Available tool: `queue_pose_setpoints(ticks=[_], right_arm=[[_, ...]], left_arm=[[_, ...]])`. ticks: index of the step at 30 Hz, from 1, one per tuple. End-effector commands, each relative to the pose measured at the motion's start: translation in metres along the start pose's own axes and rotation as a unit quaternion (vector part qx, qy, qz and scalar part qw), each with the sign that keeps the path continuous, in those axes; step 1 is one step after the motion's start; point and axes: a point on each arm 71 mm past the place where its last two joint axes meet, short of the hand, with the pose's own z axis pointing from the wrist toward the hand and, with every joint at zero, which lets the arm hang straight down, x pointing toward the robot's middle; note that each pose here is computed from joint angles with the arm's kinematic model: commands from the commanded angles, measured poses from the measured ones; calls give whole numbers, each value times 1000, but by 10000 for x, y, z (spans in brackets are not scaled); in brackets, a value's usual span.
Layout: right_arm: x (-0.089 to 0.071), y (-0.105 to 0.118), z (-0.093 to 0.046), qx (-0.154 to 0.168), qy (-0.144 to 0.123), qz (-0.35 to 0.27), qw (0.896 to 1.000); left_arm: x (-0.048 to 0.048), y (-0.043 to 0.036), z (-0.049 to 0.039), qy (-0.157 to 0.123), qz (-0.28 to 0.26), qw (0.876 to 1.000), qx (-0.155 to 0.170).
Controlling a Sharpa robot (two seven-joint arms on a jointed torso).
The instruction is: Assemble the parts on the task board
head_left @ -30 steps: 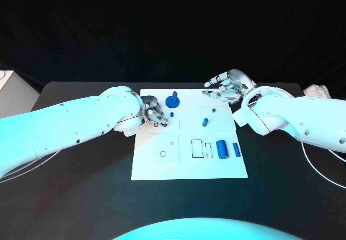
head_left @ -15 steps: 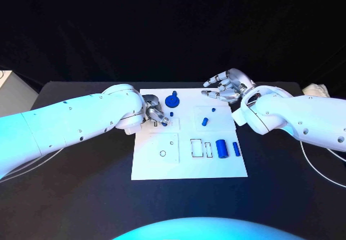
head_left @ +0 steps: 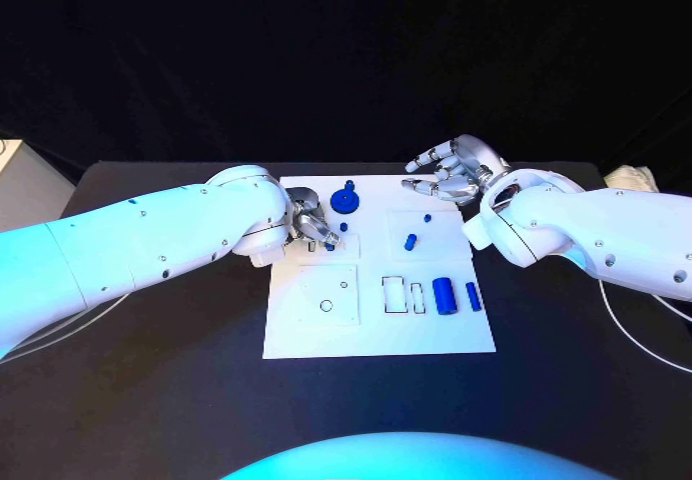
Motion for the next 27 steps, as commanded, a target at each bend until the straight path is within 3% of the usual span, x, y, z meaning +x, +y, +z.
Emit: queue_pose_setpoints(ticks=[1,27], right_arm=[[11,4,-1,-3,6,0,1000],[1,-1,-5,-3,4,1,1000]], left_arm=[[142,-18,32,35,6,999,3],[96,77,31,21,-3,1000,-5]])
